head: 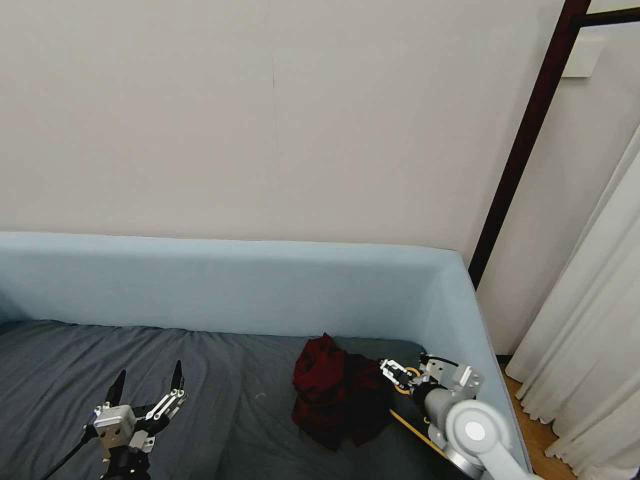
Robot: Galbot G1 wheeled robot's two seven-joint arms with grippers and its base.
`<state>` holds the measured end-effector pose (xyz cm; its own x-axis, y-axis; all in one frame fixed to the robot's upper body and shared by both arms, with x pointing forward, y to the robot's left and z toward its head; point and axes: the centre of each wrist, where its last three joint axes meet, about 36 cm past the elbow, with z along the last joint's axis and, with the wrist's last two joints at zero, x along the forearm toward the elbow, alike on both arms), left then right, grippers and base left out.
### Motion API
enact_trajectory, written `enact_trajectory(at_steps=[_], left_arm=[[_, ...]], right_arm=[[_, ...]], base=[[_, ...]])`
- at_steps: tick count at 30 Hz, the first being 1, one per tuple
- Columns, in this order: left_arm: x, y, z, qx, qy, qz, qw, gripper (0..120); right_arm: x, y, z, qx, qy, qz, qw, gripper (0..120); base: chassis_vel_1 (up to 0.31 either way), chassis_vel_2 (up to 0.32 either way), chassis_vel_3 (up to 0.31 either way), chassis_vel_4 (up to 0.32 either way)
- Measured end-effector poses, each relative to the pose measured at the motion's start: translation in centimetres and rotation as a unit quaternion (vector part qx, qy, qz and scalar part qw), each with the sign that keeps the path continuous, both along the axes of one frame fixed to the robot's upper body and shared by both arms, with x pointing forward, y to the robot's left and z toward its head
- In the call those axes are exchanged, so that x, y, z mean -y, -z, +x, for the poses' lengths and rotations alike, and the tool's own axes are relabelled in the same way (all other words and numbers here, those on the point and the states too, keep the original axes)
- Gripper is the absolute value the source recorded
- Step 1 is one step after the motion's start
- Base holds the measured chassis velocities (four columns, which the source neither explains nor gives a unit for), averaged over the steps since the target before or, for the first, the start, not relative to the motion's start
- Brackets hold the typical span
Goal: Pick up the clothes from the sofa and hang them on the clothes hanger.
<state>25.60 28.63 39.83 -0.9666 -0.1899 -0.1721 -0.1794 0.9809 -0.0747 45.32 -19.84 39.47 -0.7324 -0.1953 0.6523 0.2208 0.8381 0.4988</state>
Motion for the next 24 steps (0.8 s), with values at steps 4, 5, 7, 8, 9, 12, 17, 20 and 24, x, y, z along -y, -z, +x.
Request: enact_trajectory(at_steps=[4,5,7,8,9,12,17,20,24], left_arm=[[0.3,-0.2,-0.3,0.003,-0.005,0.000,1.0000,100],[0.3,-0.2,-0.4,0.003,-0.006,-0.001,1.0000,100],[0.5,-0.3,-0.6,0.004,-0.010,-0.004,0.9999,100],[0.7,-0.5,-0.8,0.006,-0.014,-0.008,0.9999,100],[1.0,-0.7,-1.0,0.007,-0.021,-0.014,0.9996,100],[1.4,-1.1,-1.4,0.010,-0.032,-0.022,0.9992,100],[1.3,-1.6,-1.7,0.014,-0.035,-0.018,0.9991,100],[0.9,-2.1,-1.9,0.018,-0.042,-0.013,0.9989,100],[0.8,-2.1,-2.1,0.018,-0.049,-0.013,0.9986,100]], right_arm=[[-0.6,2.4,1.2,-0.006,0.001,-0.025,1.000,100],[-0.7,2.7,1.3,-0.006,0.001,-0.030,1.000,100],[-1.0,3.6,1.8,-0.004,0.001,-0.043,0.999,100],[-1.5,4.6,2.5,-0.006,0.003,-0.053,0.999,100],[-1.9,5.2,3.3,-0.009,0.009,-0.057,0.998,100],[-2.7,6.3,4.9,-0.021,0.022,-0.050,0.998,100],[-3.0,7.0,6.1,-0.030,0.038,-0.040,0.998,100],[-3.8,7.6,7.2,-0.040,0.051,-0.029,0.997,100],[-4.3,8.1,8.0,-0.047,0.062,-0.024,0.997,100]], base=[[0.000,0.000,0.000,0.000],[0.000,0.000,0.000,0.000],[0.000,0.000,0.000,0.000],[0.000,0.000,0.000,0.000],[0.000,0.000,0.000,0.000],[0.000,0.000,0.000,0.000],[0.000,0.000,0.000,0.000],[0.000,0.000,0.000,0.000],[0.000,0.000,0.000,0.000]])
